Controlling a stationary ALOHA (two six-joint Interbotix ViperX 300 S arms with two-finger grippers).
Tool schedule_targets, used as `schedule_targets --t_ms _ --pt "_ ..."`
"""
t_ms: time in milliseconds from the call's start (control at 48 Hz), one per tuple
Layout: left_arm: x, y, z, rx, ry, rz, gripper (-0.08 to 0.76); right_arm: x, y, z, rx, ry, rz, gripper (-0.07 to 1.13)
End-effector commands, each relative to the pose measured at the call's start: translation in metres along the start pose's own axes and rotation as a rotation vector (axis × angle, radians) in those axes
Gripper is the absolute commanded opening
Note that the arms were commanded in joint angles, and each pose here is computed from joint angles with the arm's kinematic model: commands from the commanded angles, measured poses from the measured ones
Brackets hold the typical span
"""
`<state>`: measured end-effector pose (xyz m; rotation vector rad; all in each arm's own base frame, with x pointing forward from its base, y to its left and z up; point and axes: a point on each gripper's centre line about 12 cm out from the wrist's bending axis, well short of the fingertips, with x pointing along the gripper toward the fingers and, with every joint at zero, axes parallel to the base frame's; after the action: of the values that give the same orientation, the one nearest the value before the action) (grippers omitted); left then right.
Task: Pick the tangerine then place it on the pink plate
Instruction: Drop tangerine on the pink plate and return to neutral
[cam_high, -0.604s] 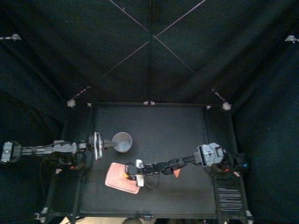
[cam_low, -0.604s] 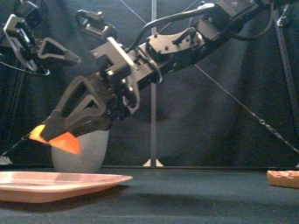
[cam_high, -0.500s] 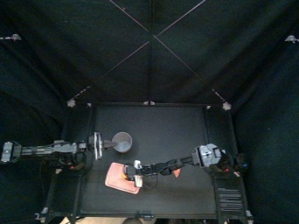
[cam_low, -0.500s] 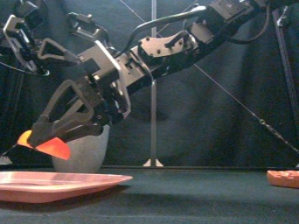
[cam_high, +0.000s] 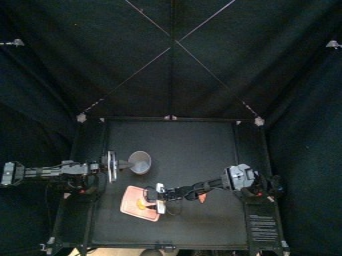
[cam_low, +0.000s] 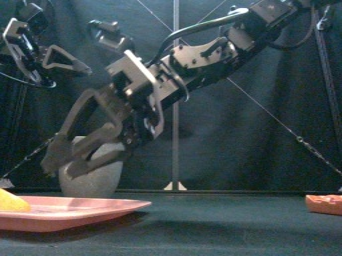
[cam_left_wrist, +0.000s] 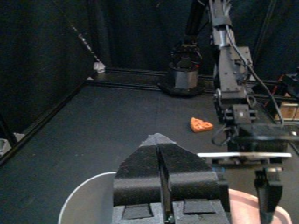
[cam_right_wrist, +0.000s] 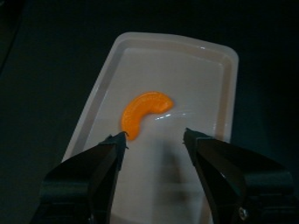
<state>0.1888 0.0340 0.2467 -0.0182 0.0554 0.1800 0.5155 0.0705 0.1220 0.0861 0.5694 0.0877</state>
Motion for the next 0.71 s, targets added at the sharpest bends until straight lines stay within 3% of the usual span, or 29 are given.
schedule_targets --t_ms 21,333,708 --pt "0.001 0.001 0.004 -0.006 -0.012 0.005 0.086 -0.043 -0.013 0.038 0.016 -0.146 -0.017 0.91" --pt "0.001 0.001 0.004 -0.005 -0.011 0.005 0.086 -0.126 -0.043 0.035 0.055 -0.38 -0.08 0.91" --pt "0.001 0.002 0.003 -0.002 -0.009 0.01 0.086 -0.18 -0.084 0.015 0.096 -0.429 -0.187 0.91"
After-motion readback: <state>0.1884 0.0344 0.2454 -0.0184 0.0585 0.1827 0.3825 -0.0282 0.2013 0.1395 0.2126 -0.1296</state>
